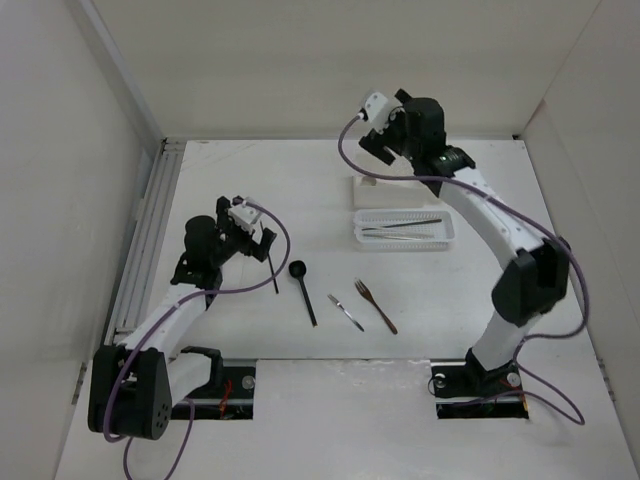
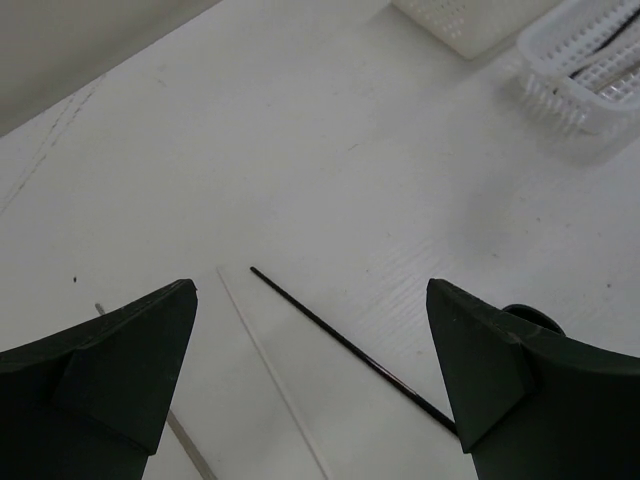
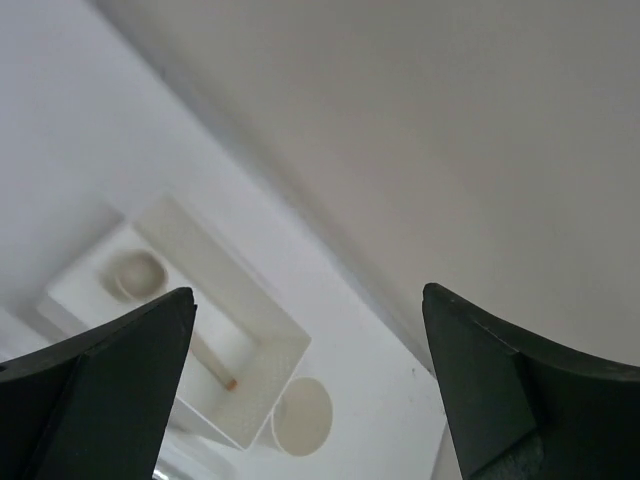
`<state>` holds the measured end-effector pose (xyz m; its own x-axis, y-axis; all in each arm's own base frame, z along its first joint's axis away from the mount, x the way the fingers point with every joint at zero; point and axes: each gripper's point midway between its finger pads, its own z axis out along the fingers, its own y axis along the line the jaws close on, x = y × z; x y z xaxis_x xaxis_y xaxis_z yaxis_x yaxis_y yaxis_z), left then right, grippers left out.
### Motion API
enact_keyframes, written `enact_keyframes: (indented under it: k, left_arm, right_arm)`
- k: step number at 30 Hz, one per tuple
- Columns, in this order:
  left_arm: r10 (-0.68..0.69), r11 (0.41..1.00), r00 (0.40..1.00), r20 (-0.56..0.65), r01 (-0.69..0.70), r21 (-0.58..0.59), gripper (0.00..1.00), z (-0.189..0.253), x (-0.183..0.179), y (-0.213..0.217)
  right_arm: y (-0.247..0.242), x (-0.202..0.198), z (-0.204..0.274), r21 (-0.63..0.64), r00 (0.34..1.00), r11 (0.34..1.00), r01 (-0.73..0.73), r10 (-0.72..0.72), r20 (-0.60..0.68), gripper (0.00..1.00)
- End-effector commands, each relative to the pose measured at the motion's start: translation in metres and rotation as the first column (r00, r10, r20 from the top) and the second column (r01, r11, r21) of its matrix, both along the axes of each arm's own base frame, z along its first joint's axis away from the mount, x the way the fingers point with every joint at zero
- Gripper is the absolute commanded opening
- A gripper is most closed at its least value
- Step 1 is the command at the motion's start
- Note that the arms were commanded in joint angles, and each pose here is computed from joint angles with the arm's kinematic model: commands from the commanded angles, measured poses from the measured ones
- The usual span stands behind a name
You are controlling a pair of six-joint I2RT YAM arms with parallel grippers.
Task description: Sort the eating utensils into containers
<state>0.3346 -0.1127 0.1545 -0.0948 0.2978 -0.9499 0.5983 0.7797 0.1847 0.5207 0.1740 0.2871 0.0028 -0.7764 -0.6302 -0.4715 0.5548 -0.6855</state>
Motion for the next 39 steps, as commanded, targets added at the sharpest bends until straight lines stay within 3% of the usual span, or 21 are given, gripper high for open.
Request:
enact_keyframes:
  k: [1,2,4,5,7,9,14,16,17,18,22,28,29,32,36,39]
  left_arm:
    - [0.143,0.983,0.989,0.038,-0.138,-0.119,0.99,0.023,0.010,0.013]
    - [0.229,0.965,0.973,0.021,-0.224,-0.135,0.99,0.022,0.015,0.025]
    - [0.369,0.900,0.928,-0.055,-0.371,-0.230,0.89,0.021,0.020,0.040]
    - [0.513,0.822,0.852,-0.104,-0.522,-0.226,0.75,0.015,0.023,0.065]
    - [0.594,0.755,0.792,-0.143,-0.610,-0.243,0.65,0.026,0.027,0.079]
    - [0.628,0.728,0.758,-0.177,-0.652,-0.209,0.61,0.025,0.026,0.085]
    - [0.658,0.747,0.740,-0.138,-0.665,0.000,0.52,0.025,0.031,0.111]
    - [0.641,0.765,0.739,-0.208,-0.636,0.098,0.60,0.010,0.026,0.122]
    - [0.646,0.762,0.736,-0.203,-0.638,0.113,0.69,0.020,0.032,0.127]
    - [0.656,0.754,0.705,-0.270,-0.630,0.186,0.72,-0.001,0.027,0.133]
    - [0.660,0.747,0.638,-0.396,-0.613,0.258,0.72,-0.028,0.030,0.138]
    - [0.618,0.780,0.629,-0.472,-0.567,0.265,0.78,-0.050,0.044,0.131]
    - [0.603,0.790,0.589,-0.539,-0.537,0.296,0.78,-0.073,0.039,0.130]
    - [0.585,0.796,0.528,-0.615,-0.519,0.312,0.57,-0.092,0.049,0.137]
    - [0.601,0.788,0.580,-0.550,-0.545,0.286,0.55,-0.081,0.063,0.142]
    - [0.631,0.767,0.534,-0.563,-0.537,0.350,0.54,-0.095,0.057,0.150]
  right_arm:
    - [0.002,-0.044,0.107,0.419,0.971,0.903,0.095,-0.177,0.161,1.00]
    - [0.013,-0.060,0.075,0.383,0.982,0.918,0.103,-0.156,0.109,1.00]
    - [0.008,-0.082,0.071,0.399,0.975,0.906,0.145,-0.199,0.099,1.00]
    - [0.008,-0.089,0.065,0.401,0.970,0.899,0.175,-0.227,0.086,1.00]
    - [0.006,-0.102,0.050,0.421,0.971,0.886,0.192,-0.234,0.050,1.00]
    - [0.010,-0.107,0.042,0.428,0.974,0.883,0.192,-0.226,0.031,1.00]
    - [0.020,-0.112,0.046,0.456,0.982,0.876,0.155,-0.186,0.024,1.00]
    - [0.025,-0.115,0.036,0.445,0.986,0.884,0.145,-0.167,0.009,1.00]
    - [0.025,-0.115,0.036,0.445,0.986,0.884,0.145,-0.166,0.009,1.00]
    - [0.025,-0.116,0.030,0.437,0.986,0.887,0.150,-0.166,0.000,1.00]
    - [0.034,-0.117,0.010,0.421,0.990,0.896,0.142,-0.139,-0.038,1.00]
    - [0.037,-0.122,0.006,0.401,0.993,0.908,0.119,-0.113,-0.039,1.00]
    - [0.036,-0.124,0.005,0.401,0.993,0.908,0.119,-0.113,-0.039,1.00]
    - [0.030,-0.125,0.004,0.389,0.991,0.911,0.135,-0.133,-0.032,1.00]
    - [0.027,-0.129,0.008,0.396,0.991,0.909,0.131,-0.133,-0.024,1.00]
    - [0.026,-0.128,0.009,0.394,0.989,0.908,0.140,-0.143,-0.022,1.00]
